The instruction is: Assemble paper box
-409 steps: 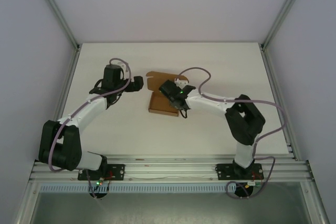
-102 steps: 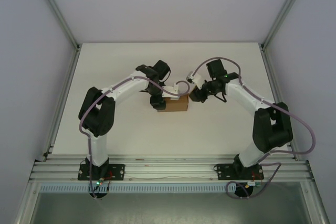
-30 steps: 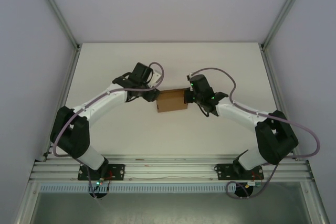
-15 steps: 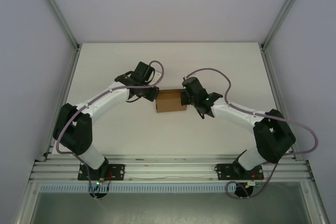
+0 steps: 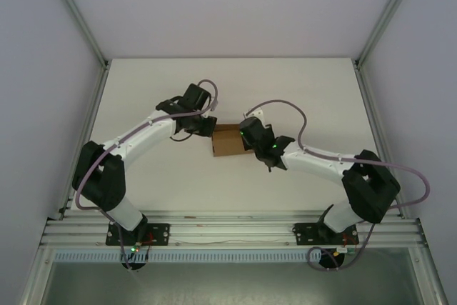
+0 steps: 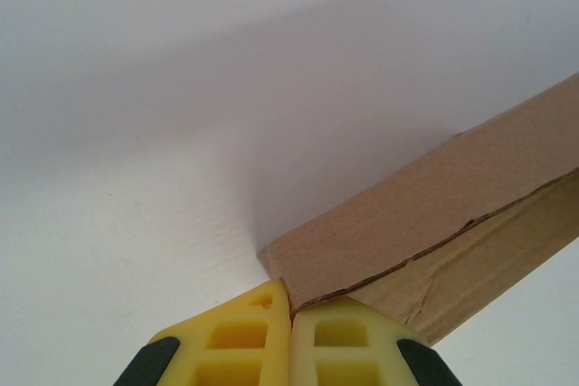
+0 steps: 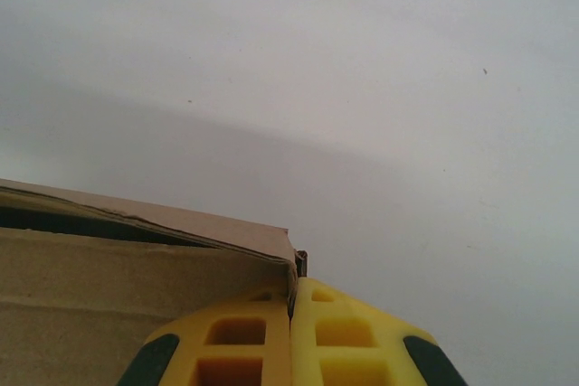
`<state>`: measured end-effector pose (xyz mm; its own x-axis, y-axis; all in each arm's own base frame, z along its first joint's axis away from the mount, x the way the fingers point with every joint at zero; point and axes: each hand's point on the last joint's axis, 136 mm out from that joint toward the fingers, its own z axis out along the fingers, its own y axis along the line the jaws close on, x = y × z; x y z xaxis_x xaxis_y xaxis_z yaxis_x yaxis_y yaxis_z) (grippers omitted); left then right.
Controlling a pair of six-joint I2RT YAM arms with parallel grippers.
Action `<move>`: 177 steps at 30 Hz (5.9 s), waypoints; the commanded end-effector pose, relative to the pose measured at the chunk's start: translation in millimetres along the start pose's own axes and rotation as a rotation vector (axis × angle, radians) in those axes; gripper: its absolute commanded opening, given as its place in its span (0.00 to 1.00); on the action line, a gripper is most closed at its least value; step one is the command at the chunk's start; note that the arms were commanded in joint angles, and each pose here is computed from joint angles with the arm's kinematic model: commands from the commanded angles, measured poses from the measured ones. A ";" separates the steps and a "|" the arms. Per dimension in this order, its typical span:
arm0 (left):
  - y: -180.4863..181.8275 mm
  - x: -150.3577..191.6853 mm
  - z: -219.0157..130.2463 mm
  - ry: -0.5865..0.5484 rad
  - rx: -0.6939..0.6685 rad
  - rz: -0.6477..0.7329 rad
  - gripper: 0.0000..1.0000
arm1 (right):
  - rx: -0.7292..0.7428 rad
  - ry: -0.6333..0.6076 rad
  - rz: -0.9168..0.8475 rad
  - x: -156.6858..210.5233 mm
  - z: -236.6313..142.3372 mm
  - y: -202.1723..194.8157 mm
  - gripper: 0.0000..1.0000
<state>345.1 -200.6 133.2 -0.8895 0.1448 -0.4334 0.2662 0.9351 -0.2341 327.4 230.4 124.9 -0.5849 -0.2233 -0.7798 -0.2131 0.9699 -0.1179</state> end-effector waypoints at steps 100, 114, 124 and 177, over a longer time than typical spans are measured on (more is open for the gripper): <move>-14.8 89.6 -1.1 -0.056 -0.133 -0.060 0.46 | -0.077 0.105 0.407 42.3 6.8 -26.3 0.44; -21.6 40.5 -28.6 -0.123 -0.022 -0.163 0.80 | -0.069 0.123 0.408 62.1 8.3 -30.1 0.43; -7.5 66.0 0.1 -0.052 0.014 -0.236 0.70 | -0.083 0.125 0.419 62.5 6.7 -28.4 0.43; 11.0 -9.6 -51.2 -0.397 -0.037 -0.203 1.00 | -0.304 -0.118 0.169 -54.2 -31.2 -3.2 0.97</move>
<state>329.6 -210.4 167.1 -0.7541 -0.1624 -0.6363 0.1574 0.8960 -0.4153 338.6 238.5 177.6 -0.5647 0.1247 -0.8158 -0.2568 0.9129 0.3173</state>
